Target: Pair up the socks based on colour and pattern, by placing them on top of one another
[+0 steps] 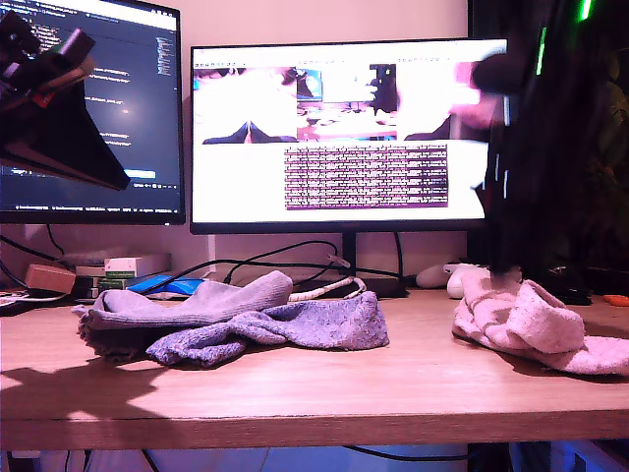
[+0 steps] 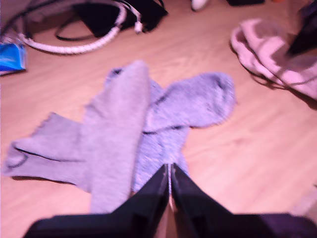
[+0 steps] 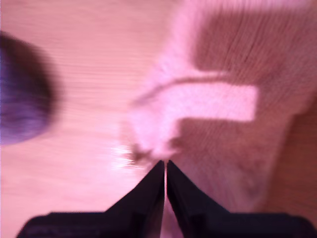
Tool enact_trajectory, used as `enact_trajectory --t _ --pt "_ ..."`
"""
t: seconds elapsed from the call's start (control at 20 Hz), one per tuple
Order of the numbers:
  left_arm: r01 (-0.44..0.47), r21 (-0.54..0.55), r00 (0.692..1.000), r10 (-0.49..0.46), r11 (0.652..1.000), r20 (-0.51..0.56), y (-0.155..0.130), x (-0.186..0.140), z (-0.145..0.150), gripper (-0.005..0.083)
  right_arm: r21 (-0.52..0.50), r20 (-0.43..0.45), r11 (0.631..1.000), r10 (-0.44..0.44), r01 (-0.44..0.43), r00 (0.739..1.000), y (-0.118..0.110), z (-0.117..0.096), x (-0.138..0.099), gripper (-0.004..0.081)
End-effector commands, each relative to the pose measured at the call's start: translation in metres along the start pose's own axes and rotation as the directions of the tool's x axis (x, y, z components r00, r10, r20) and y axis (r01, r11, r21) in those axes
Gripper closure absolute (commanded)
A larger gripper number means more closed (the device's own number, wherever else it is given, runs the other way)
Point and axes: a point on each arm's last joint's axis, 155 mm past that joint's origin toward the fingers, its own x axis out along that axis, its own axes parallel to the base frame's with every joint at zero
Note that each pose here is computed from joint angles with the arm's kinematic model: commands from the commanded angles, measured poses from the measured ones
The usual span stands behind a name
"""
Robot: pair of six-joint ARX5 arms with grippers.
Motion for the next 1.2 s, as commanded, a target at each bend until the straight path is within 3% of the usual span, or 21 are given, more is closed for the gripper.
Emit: enact_trajectory --t 0.0,0.1,0.15,0.25,0.35,0.45,0.6,0.7,0.75,0.8,0.9,1.05,1.15 --pt "-0.013 -0.026 0.999 0.012 1.000 -0.047 0.010 0.009 -0.015 0.0792 -0.049 0.022 0.998 0.051 -0.050 0.998 0.014 0.010 -0.014 0.0780" --pt "-0.009 0.028 0.996 0.012 1.000 -0.084 0.018 0.017 -0.026 0.0753 -0.142 0.025 0.982 0.129 -0.124 0.991 0.038 0.011 -0.023 0.0780" --pt "-0.009 0.085 0.995 0.018 0.996 -0.099 0.021 0.023 -0.030 0.0674 -0.191 0.021 0.970 0.161 -0.154 0.987 0.049 0.010 -0.024 0.0780" --pt "0.015 0.179 0.990 0.010 0.984 -0.139 0.022 0.035 -0.043 0.0430 -0.261 0.008 0.948 0.191 -0.183 0.981 0.067 0.006 -0.024 0.0780" --pt "0.036 0.214 0.981 0.007 0.976 -0.194 0.024 0.048 -0.061 0.0258 -0.300 0.009 0.934 0.204 -0.192 0.979 0.078 0.005 -0.024 0.0780" --pt "0.038 0.308 0.970 0.039 0.951 -0.239 0.031 0.056 -0.077 0.0240 -0.326 0.008 0.925 0.210 -0.196 0.978 0.083 0.004 -0.024 0.0780" --pt "-0.032 0.372 0.965 0.126 0.928 -0.230 0.046 0.065 -0.078 0.0240 -0.328 0.009 0.924 0.210 -0.196 0.978 0.083 0.004 -0.024 0.0780" --pt "-0.058 0.406 0.968 0.150 0.912 -0.199 0.049 0.070 -0.071 0.0252 -0.328 0.009 0.924 0.210 -0.196 0.978 0.083 0.004 -0.024 0.0780" --pt "-0.053 0.421 0.970 0.147 0.905 -0.193 0.048 0.070 -0.070 0.0308 -0.328 0.009 0.924 0.211 -0.196 0.978 0.083 0.004 -0.024 0.0780" --pt "-0.044 0.427 0.971 0.139 0.903 -0.194 0.045 0.071 -0.070 0.0435 -0.329 0.010 0.924 0.211 -0.196 0.977 0.083 0.005 -0.024 0.0780" --pt "-0.025 0.424 0.970 0.124 0.905 -0.207 0.039 0.070 -0.073 0.0817 -0.329 0.012 0.924 0.211 -0.196 0.977 0.084 0.005 -0.024 0.0780" --pt "0.010 0.433 0.968 0.100 0.901 -0.229 0.027 0.071 -0.072 0.0797 -0.328 0.011 0.924 0.211 -0.196 0.977 0.084 0.005 -0.024 0.0780" --pt "0.004 0.412 0.973 0.091 0.911 -0.212 0.023 0.071 -0.054 0.0797 -0.327 0.006 0.924 0.210 -0.197 0.978 0.083 0.004 -0.024 0.0780"
